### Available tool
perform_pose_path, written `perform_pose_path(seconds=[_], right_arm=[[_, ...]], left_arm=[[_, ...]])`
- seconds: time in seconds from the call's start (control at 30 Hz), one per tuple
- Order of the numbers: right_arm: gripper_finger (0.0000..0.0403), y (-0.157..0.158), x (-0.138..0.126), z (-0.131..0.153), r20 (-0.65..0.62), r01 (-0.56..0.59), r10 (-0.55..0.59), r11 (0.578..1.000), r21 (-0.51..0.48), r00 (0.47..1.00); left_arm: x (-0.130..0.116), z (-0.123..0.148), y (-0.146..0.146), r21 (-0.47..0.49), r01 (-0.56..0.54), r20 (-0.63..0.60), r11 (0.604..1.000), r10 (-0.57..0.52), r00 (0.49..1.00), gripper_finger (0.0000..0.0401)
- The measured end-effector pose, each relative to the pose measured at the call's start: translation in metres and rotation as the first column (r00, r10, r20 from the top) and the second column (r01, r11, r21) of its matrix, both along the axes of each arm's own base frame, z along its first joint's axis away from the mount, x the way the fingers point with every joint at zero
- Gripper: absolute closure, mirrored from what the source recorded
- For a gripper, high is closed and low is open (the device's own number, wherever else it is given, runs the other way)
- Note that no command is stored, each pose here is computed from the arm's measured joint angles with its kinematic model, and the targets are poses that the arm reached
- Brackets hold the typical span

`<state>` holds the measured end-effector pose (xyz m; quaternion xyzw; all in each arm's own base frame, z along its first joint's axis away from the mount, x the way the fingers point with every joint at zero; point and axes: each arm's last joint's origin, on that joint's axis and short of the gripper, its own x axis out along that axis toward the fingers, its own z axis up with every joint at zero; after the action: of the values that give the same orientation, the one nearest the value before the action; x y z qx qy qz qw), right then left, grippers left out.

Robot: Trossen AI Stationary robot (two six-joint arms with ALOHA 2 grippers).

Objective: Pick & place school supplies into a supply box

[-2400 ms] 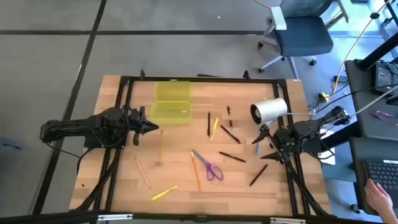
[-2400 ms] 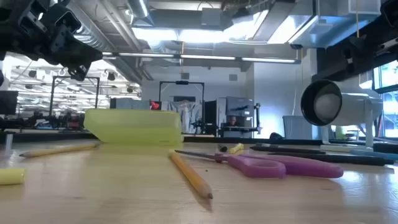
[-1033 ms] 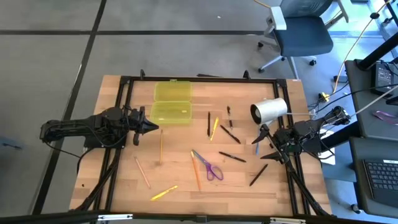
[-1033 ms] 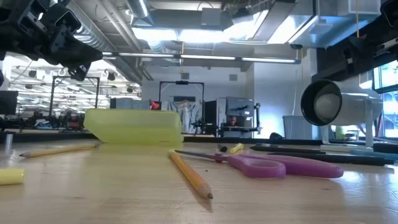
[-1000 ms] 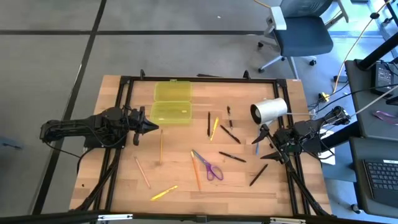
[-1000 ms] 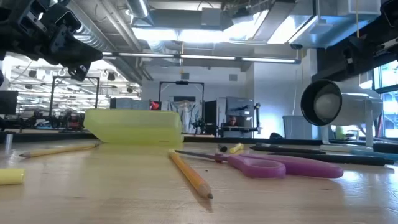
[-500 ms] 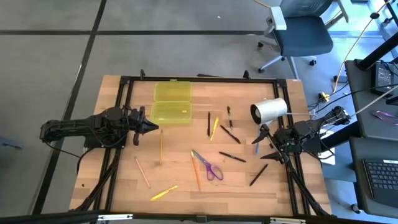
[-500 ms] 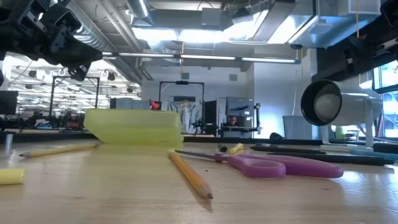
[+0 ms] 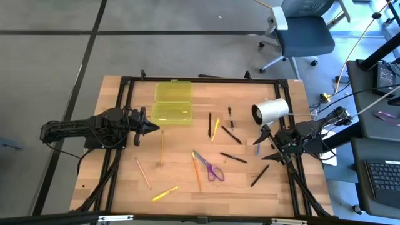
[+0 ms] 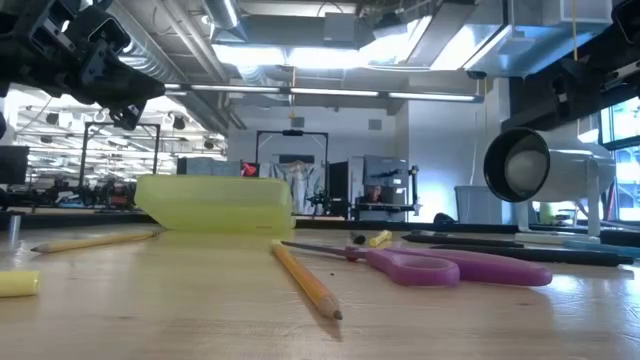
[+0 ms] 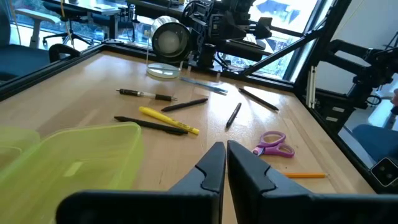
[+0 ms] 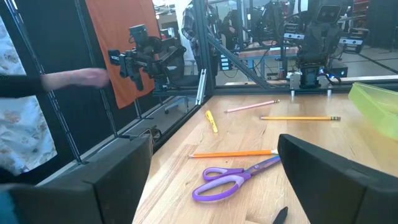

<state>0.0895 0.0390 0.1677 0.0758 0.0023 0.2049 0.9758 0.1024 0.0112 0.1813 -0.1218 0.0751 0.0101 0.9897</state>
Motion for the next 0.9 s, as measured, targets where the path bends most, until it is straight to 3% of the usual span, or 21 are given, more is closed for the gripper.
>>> perform_pose_path(seconds=[0.9], right_arm=[[0.0052,-0.0009,0.0004,0.0007,0.006,0.034,-0.034,0.999,0.005,0.999]], left_arm=[[0.0000,0.0000,0.0000,0.000,0.001,0.001,1.000,-0.001,1.000,0.0392]])
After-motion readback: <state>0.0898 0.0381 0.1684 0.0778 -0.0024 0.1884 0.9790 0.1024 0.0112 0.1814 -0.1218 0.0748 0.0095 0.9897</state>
